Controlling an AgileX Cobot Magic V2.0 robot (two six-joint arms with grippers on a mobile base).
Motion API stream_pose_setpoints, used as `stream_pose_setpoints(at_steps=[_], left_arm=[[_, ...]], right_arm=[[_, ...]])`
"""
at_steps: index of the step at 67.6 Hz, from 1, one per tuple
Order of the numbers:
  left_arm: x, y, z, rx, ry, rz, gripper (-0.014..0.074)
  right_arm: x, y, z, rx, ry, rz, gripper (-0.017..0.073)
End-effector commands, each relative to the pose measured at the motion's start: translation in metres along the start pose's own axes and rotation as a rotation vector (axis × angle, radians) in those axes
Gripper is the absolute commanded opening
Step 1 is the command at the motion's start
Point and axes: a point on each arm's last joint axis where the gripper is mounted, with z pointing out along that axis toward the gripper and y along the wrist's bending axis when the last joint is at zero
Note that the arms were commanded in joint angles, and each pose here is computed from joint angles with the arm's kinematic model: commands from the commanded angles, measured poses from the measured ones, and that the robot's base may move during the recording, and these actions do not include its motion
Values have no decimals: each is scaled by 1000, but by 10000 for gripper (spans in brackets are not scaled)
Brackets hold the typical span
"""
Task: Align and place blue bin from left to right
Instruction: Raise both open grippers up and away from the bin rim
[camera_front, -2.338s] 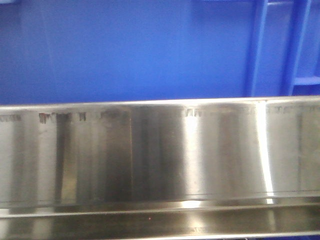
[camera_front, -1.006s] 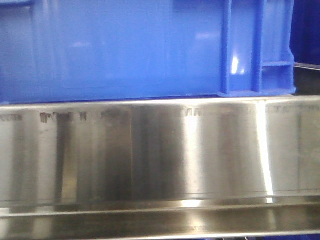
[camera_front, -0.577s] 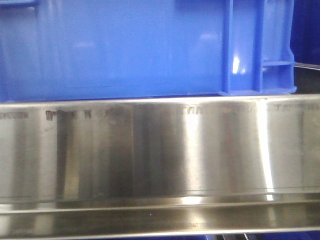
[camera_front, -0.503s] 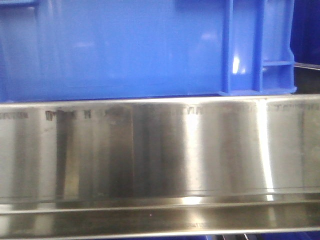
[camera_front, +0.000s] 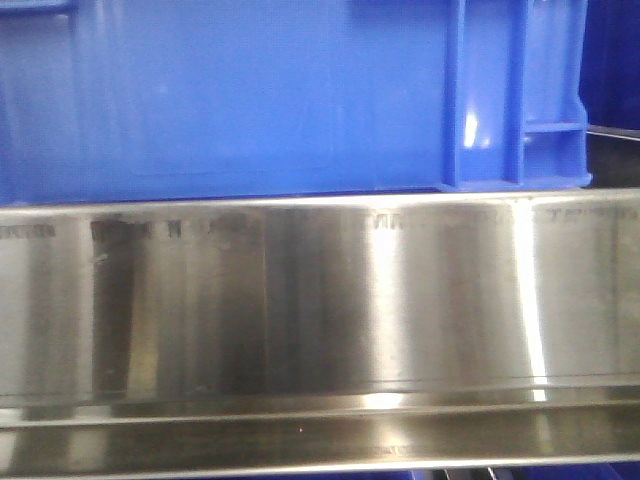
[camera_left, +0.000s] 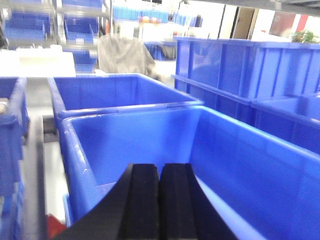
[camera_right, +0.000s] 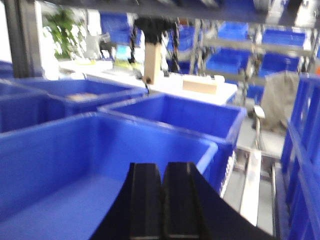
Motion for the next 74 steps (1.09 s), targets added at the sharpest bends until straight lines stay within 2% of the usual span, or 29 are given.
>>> stream_pose_setpoints(at_steps=[1,14,74], left_arm=[[-8,-2,-18,28,-113,15,-111],[-15,-1,-35,31,-169,12,-111],[-15,-1,-35,31,-169,12,-111]], right_arm=[[-8,0,-12,-15,-75,-22,-79],[-12,-1,-19,-18,-107,-19,-79],[-12,-1,-19,-19,-108,-19,-79]])
